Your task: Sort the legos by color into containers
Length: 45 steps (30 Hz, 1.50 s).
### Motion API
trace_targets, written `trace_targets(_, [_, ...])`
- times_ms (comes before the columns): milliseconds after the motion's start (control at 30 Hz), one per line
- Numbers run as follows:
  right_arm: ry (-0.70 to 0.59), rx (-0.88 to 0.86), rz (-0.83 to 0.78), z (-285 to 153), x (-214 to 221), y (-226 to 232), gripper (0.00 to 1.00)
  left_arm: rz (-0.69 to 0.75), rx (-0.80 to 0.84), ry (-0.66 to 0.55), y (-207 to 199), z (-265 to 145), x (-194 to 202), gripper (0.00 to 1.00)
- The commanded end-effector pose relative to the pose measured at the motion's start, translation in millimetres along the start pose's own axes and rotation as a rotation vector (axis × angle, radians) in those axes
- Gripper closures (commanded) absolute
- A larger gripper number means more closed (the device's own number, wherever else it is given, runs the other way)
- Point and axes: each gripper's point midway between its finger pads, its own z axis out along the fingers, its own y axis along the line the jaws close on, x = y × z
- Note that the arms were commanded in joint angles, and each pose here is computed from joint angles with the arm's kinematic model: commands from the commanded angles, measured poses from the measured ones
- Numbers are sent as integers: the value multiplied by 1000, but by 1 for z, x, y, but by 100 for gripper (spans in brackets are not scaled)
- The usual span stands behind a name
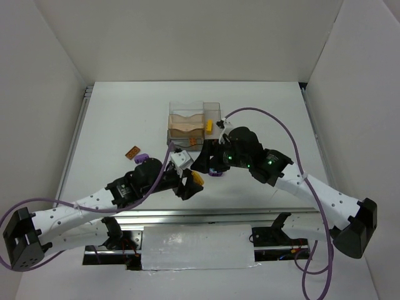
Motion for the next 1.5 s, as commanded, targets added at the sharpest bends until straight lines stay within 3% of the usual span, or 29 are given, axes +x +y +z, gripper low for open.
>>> trace_targets(0, [26, 54, -2, 1, 6, -5, 20, 69, -17, -102, 0, -5, -32, 100])
trace_targets(133, [94, 14, -2, 7, 23, -1, 28, 92, 6, -105, -5, -5, -34, 100])
trace_targets(367, [174, 20, -16, 18, 43, -5, 32, 116, 22, -150, -9, -10, -42, 100])
trace_targets(467, [226, -36, -5, 26, 52, 2, 60, 118, 17, -163, -8, -11, -44, 100])
trace_targets(567, [225, -62, -9, 27, 50, 8, 100, 123, 5, -162, -6, -12, -44, 100])
trace_targets(600, [217, -57, -13, 27, 48, 8, 100, 122, 6, -160, -7, -12, -44, 97])
trace_targets(767, [152, -95, -21, 22, 31, 20, 100, 60, -99, -165, 11, -13, -41, 1])
trace_targets(967, [54, -35, -19, 38, 4, -10, 100, -28, -236, -205, 30, -25, -53, 0])
trace_targets(1133, [-74, 51, -93, 48, -44, -55, 100, -212, -602, -198, 82, -59, -49, 1])
trace_targets(1200, [-191, 233, -99, 44, -83, -87, 100, -280, -678, -182, 87, -75, -50, 1])
trace_targets(1267, [-199, 385, -118, 56, -96, -124, 100, -342, -700, -193, 85, -86, -60, 1])
trace_targets(1300, [-254, 441, -116, 53, -127, -129, 100, -341, -728, -129, 86, -92, -48, 1])
trace_targets(1400, [-196, 689, -122, 83, -148, -196, 100, -350, -741, -57, 80, -105, -52, 0])
trace_targets(1467, [-179, 766, -129, 90, -157, -216, 100, -342, -738, -18, 78, -109, -47, 0])
